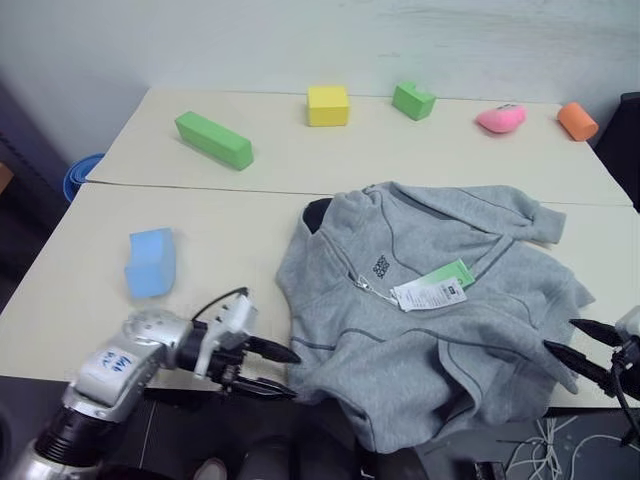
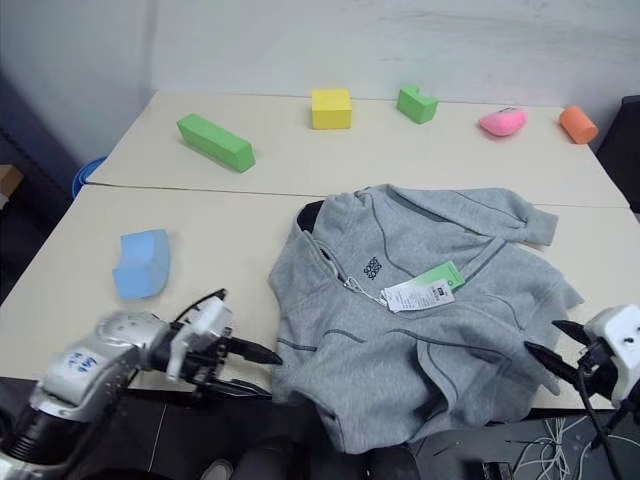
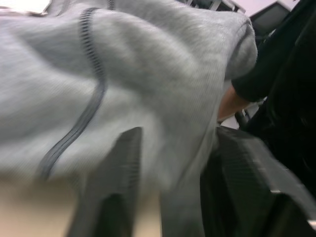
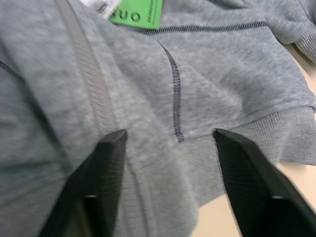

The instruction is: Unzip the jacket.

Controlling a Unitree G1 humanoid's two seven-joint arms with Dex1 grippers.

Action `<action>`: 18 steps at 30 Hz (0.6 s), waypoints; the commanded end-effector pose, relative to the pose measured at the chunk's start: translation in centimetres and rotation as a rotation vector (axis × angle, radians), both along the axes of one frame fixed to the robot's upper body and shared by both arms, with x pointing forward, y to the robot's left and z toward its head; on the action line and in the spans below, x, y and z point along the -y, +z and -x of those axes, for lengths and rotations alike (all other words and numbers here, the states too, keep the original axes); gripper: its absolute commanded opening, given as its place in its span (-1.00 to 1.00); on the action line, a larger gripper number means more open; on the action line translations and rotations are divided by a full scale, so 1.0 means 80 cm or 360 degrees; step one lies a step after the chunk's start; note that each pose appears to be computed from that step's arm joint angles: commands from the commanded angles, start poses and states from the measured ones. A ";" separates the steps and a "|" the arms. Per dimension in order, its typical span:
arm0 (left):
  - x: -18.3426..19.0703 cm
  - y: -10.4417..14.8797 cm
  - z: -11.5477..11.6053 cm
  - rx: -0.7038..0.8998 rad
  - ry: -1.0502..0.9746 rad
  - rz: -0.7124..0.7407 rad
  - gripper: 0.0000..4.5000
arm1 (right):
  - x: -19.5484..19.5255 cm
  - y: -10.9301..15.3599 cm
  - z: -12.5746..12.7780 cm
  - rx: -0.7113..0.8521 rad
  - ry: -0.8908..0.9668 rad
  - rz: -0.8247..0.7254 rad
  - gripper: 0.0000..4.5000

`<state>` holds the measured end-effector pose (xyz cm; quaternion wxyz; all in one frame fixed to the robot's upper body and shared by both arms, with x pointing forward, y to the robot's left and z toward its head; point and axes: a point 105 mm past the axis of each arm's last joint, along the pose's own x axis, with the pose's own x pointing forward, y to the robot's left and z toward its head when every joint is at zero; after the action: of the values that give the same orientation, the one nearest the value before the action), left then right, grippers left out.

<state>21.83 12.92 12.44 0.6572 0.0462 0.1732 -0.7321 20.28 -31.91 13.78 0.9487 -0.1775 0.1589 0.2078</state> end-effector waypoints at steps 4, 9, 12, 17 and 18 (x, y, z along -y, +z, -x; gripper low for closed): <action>-0.028 0.066 -0.082 0.0153 0.0287 0.0222 0.68 | -0.037 0.038 0.001 0.0329 0.0132 -0.0108 0.99; 0.030 0.084 -0.169 0.0452 0.0433 0.0209 0.68 | -0.078 0.050 -0.007 0.0466 0.0233 -0.0215 0.99; 0.078 0.092 -0.197 0.0416 0.0422 0.0253 0.68 | -0.092 0.044 -0.007 0.0456 0.0252 -0.0220 0.99; 0.133 0.109 -0.249 0.0333 0.0726 0.0277 0.68 | -0.099 0.036 -0.004 0.0438 0.0232 -0.0247 0.99; 0.137 0.107 -0.249 0.0339 0.0711 0.0243 0.68 | -0.100 0.036 -0.004 0.0436 0.0229 -0.0249 0.99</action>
<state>41.03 1.67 20.38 0.8046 0.0271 0.0616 -0.5900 20.82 -24.41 16.00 0.9570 -0.1296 0.0105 0.2594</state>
